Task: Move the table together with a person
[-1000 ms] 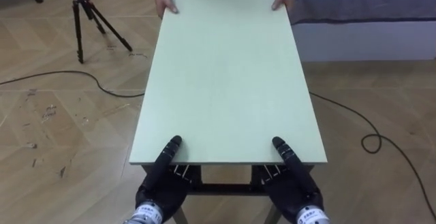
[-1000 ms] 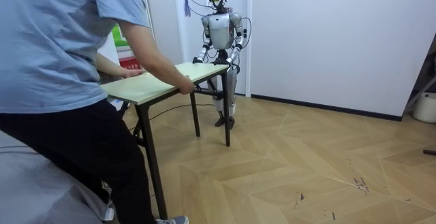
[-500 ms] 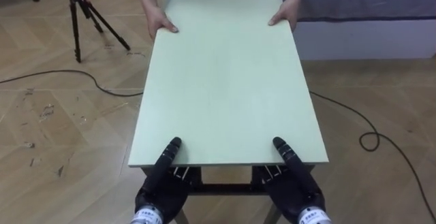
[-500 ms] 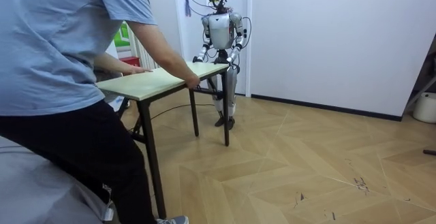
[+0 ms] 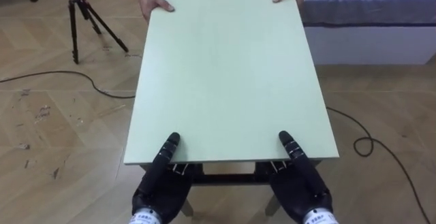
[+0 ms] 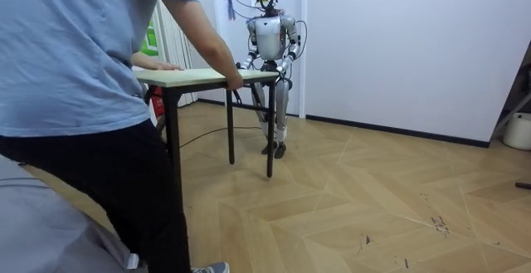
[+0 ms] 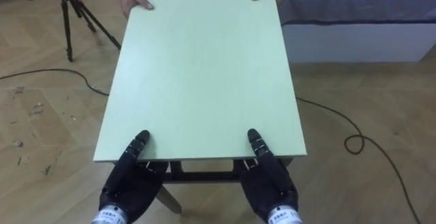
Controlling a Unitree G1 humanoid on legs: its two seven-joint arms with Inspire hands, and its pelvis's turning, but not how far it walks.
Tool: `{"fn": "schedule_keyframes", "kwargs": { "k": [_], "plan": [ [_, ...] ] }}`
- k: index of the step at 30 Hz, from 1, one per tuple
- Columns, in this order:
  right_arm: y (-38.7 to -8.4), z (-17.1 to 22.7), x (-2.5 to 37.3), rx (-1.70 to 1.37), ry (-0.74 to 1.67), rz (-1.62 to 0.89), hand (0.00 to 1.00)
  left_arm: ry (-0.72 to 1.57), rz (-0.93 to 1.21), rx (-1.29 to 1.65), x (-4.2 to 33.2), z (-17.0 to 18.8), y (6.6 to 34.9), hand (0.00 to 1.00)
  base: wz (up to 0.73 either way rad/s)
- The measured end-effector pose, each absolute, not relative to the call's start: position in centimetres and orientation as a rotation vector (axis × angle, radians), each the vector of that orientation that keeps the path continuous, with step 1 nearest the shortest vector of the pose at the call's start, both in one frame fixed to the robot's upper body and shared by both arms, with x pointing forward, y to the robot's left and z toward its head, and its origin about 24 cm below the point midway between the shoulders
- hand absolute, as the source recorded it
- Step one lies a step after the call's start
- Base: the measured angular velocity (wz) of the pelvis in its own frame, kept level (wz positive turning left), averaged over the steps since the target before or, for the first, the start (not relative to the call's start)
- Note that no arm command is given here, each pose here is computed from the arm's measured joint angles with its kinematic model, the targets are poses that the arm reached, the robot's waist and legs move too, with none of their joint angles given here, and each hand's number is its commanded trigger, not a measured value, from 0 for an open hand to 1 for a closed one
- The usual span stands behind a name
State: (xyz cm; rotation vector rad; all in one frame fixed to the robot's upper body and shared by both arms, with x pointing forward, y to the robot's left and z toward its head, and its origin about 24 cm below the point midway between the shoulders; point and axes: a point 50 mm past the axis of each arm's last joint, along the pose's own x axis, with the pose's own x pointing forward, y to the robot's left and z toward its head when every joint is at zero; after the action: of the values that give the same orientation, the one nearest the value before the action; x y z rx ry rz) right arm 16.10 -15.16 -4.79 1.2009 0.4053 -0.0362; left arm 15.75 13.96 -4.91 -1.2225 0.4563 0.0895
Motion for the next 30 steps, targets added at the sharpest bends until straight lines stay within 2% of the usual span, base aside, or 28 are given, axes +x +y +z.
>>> {"fn": "schedule_keyframes", "kwargs": {
  "k": [30],
  "plan": [
    [-14.7, -4.7, 14.4, 1.235, 0.407, -0.035, 1.00, 0.426, 0.086, -1.173, 14.6, -4.2, 14.1, 1.00, 0.02]
  ]
}}
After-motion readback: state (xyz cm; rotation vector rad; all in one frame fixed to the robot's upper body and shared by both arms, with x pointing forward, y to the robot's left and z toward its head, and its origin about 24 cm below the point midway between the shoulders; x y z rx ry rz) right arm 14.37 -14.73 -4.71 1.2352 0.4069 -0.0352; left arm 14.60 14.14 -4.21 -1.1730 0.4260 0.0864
